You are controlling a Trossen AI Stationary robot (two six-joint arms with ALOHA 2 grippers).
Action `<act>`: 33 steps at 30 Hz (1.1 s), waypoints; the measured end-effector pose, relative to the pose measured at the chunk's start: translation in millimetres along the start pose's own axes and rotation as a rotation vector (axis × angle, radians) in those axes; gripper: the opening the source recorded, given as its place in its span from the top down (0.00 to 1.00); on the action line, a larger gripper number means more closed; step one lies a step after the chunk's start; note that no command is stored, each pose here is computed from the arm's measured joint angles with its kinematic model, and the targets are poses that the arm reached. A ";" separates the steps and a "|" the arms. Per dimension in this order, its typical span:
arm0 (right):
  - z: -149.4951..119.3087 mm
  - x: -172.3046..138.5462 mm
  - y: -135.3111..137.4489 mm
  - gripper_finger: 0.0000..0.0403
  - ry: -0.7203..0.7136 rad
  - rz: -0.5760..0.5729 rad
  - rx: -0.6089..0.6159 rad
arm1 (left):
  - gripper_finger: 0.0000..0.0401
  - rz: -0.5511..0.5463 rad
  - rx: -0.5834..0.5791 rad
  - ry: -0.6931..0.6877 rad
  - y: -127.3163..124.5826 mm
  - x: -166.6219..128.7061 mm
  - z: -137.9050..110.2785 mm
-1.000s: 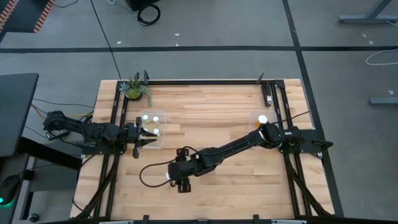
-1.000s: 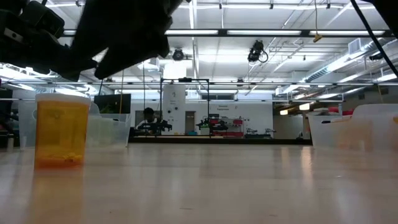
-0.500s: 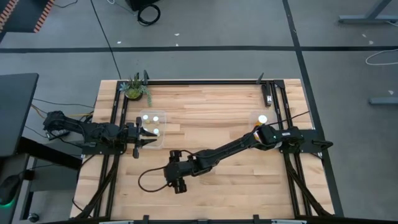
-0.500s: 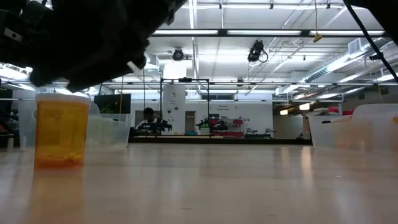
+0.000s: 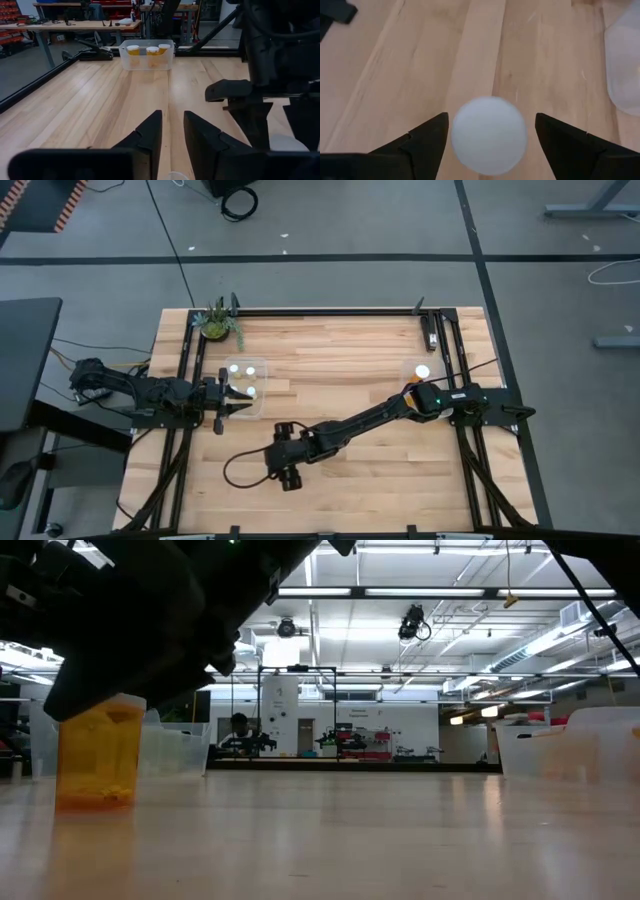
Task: Pick and place medicine bottles into bin by pill shape (circle, oval)
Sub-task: Put the big orange pill bottle into the right transparent bin
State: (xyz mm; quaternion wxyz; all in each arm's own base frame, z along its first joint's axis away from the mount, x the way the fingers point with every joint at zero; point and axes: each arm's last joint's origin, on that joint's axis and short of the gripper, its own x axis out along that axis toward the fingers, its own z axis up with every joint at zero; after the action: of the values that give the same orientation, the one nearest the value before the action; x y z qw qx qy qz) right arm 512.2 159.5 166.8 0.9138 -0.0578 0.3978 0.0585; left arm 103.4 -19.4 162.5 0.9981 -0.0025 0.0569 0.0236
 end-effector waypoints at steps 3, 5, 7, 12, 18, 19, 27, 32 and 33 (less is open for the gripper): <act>-2.3 0.0 -0.7 0.27 0.024 -0.003 0.004 | 0.77 0.000 0.000 0.000 0.0 0.0 0.0; -2.8 0.1 -1.2 0.29 0.029 -0.004 0.016 | 0.77 0.000 0.000 0.000 0.0 0.0 0.0; -2.5 0.1 -1.3 0.32 0.026 -0.005 0.013 | 0.77 0.000 0.000 0.000 0.0 0.0 0.0; -2.3 0.2 -2.1 0.37 0.025 -0.007 0.006 | 0.77 0.000 0.000 0.000 0.0 0.0 0.0; -2.1 -1.7 -3.3 0.44 0.033 -0.014 0.016 | 0.77 0.000 0.000 0.000 0.0 0.0 0.0; -2.6 -2.9 -3.4 0.44 0.044 -0.015 0.014 | 0.78 0.000 0.000 0.000 0.0 0.0 0.0; -4.0 -11.5 -6.0 0.43 0.096 -0.050 0.030 | 0.78 0.000 0.000 0.000 0.0 0.0 0.0; 0.5 -20.8 -4.2 0.44 0.089 -0.046 0.034 | 0.77 0.000 0.000 0.000 0.0 0.0 0.0; 0.8 -21.3 -4.2 0.44 0.089 -0.046 0.040 | 0.77 0.000 0.000 -0.001 0.0 0.0 0.1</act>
State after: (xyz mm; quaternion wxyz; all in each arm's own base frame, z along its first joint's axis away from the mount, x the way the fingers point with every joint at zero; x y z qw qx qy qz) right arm 499.0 154.2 183.2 0.8973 -0.0510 0.4377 0.0268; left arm 103.4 -19.4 162.6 0.9981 -0.0027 0.0565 0.0235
